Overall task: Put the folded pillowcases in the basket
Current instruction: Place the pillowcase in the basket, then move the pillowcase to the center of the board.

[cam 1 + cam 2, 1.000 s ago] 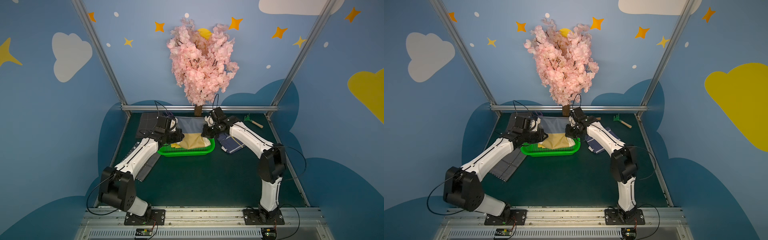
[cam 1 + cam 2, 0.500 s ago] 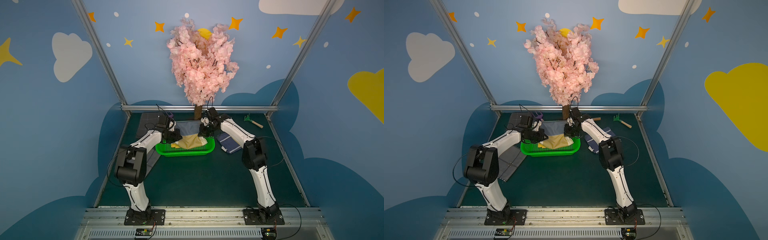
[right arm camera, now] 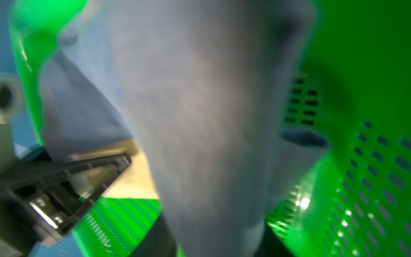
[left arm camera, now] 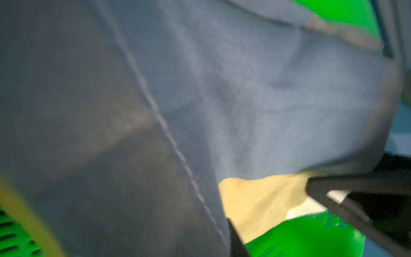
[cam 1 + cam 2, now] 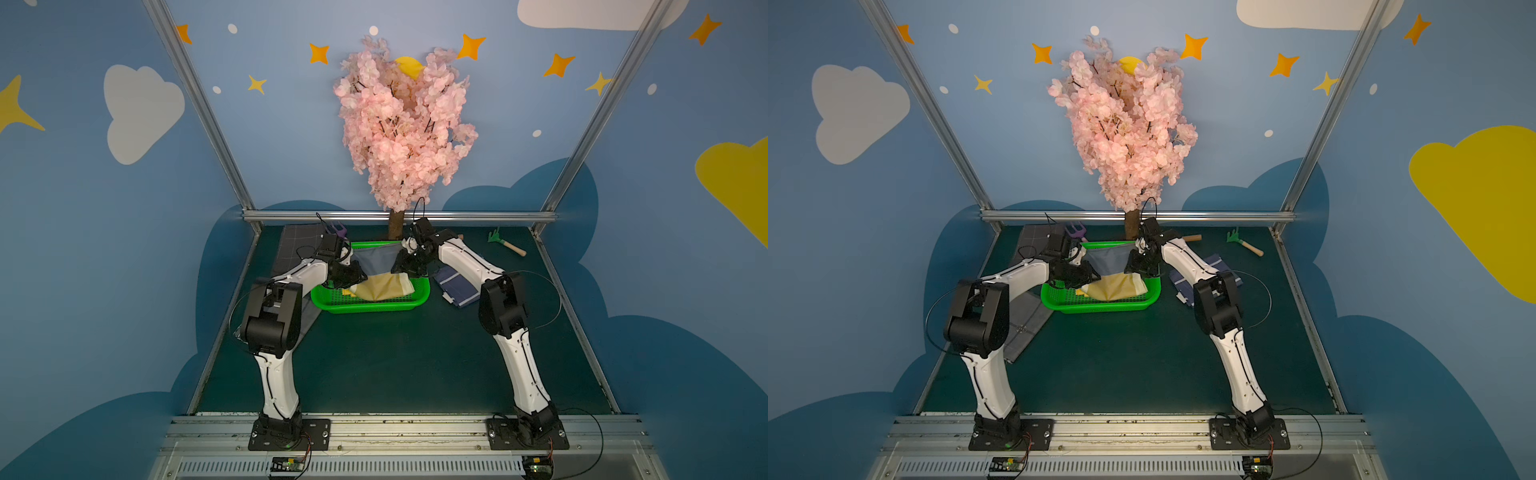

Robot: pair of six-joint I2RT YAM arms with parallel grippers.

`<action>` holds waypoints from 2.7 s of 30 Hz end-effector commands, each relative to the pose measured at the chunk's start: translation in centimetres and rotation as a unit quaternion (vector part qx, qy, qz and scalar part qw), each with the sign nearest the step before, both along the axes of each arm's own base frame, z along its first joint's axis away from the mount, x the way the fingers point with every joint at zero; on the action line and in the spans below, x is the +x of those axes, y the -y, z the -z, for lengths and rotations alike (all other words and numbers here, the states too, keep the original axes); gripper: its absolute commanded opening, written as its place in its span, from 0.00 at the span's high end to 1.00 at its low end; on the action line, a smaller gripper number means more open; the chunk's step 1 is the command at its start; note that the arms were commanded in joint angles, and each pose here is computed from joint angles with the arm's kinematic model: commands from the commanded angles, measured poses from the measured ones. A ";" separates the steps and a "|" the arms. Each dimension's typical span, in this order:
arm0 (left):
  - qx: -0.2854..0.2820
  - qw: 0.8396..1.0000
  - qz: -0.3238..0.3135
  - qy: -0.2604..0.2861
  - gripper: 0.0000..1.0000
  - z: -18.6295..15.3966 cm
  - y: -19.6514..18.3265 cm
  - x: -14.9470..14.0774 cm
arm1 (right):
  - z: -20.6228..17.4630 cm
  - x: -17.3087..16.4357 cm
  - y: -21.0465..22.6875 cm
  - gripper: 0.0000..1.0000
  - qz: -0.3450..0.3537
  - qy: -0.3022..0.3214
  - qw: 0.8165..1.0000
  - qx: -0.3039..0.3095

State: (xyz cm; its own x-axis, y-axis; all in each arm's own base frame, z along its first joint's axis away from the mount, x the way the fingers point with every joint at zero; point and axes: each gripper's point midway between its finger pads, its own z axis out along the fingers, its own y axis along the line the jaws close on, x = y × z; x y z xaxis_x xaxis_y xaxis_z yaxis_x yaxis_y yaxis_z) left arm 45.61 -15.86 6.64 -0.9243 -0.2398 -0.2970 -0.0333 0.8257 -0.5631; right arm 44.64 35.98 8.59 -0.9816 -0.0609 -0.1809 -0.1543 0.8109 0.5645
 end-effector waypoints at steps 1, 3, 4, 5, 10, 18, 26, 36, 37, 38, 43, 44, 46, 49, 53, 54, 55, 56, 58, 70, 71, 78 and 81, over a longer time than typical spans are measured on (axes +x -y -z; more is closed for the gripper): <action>0.010 1.000 0.000 0.005 0.44 -0.2 -0.3 0.0 | -0.9 0.5 0.0 0.37 0.004 0.008 1.000 0.005; 0.022 1.000 -0.005 0.009 0.31 -0.5 -0.8 0.1 | -1.4 0.6 0.1 0.34 0.005 0.014 1.000 0.005; 0.029 0.999 -0.007 0.015 0.26 -1.0 -1.0 0.2 | -1.8 0.6 0.2 0.34 0.005 0.019 1.000 0.004; 0.035 0.999 -0.008 0.020 0.25 -1.4 -1.2 0.1 | -2.3 0.7 0.3 0.33 0.005 0.027 1.000 0.003; 0.070 0.996 -0.030 0.055 0.25 -4.2 -2.7 0.0 | -5.7 0.7 0.4 0.33 0.005 0.070 0.997 0.008; 0.084 0.987 -0.058 0.120 0.25 -10.6 -4.1 -0.6 | -11.4 -0.1 1.4 0.32 0.014 0.129 0.991 0.012; 0.021 0.987 -0.013 0.158 0.25 -14.8 0.8 -2.4 | -15.1 -2.1 5.8 0.31 0.045 0.179 0.983 -0.019; -0.074 0.985 0.101 0.117 0.24 -12.4 16.1 -6.4 | -13.1 -7.2 18.9 0.32 0.149 0.165 0.970 -0.097; -0.083 0.985 0.110 0.108 0.24 -11.9 17.6 -6.7 | -12.9 -7.6 20.3 0.32 0.158 0.167 0.967 -0.105; -0.089 0.984 0.119 0.101 0.24 -11.5 18.8 -7.0 | -12.7 -7.9 21.4 0.31 0.166 0.169 0.965 -0.109; -0.099 0.982 0.133 0.087 0.24 -10.2 22.9 -7.9 | -10.6 -8.5 26.7 0.26 0.220 0.144 0.960 -0.092; -0.098 0.982 0.136 0.087 0.24 -10.1 23.5 -8.1 | -10.0 -8.4 27.8 0.25 0.235 0.131 0.959 -0.086; -0.095 0.981 0.145 0.087 0.24 -10.0 24.4 -8.7 | -8.7 -8.0 29.9 0.24 0.268 0.097 0.956 -0.070; -0.084 0.981 0.156 0.084 0.24 -9.5 25.1 -9.7 | -6.8 -6.7 32.4 0.24 0.305 0.043 0.951 -0.035; -0.073 0.979 0.174 0.077 0.24 -8.5 25.9 -11.3 | -4.7 -4.6 34.1 0.28 0.291 -0.005 0.957 0.012; -0.070 0.978 0.180 0.075 0.24 -8.2 26.0 -11.8 | -4.1 -4.2 34.6 0.29 0.296 -0.012 0.955 0.015; -0.068 0.978 0.185 0.072 0.24 -7.9 26.1 -12.0 | -3.7 -3.9 35.1 0.29 0.301 -0.015 0.953 0.016; -0.063 0.978 0.188 0.070 0.24 -7.6 26.1 -12.3 | -3.2 -3.6 35.5 0.29 0.303 -0.018 0.953 0.015; -0.057 0.978 0.189 0.070 0.24 -7.2 25.9 -12.7 | -2.4 -3.3 36.1 0.29 0.305 -0.023 0.952 0.010; -0.023 0.975 0.205 0.088 0.23 -8.4 25.3 -15.1 | 2.2 -0.8 37.8 0.27 0.307 -0.056 0.950 -0.011; -0.023 0.975 0.205 0.087 0.23 -8.4 25.3 -15.3 | 2.4 -0.4 37.9 0.27 0.307 -0.058 0.950 -0.011; -0.031 0.974 0.214 0.060 0.23 -7.5 25.4 -16.6 | 3.0 1.4 37.9 0.27 0.293 -0.062 0.954 -0.023; -0.031 0.975 0.214 0.057 0.23 -7.2 25.4 -16.7 | 3.8 1.6 37.8 0.27 0.288 -0.067 0.955 -0.031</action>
State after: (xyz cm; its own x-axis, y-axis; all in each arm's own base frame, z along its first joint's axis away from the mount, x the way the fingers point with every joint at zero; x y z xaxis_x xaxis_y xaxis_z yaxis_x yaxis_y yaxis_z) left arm 29.51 -41.64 14.34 -0.8965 0.1256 -0.4248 0.3804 0.7097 -0.5930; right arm 46.64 -2.06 5.67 -0.8549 0.5101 -0.0944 0.3932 0.7559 0.5234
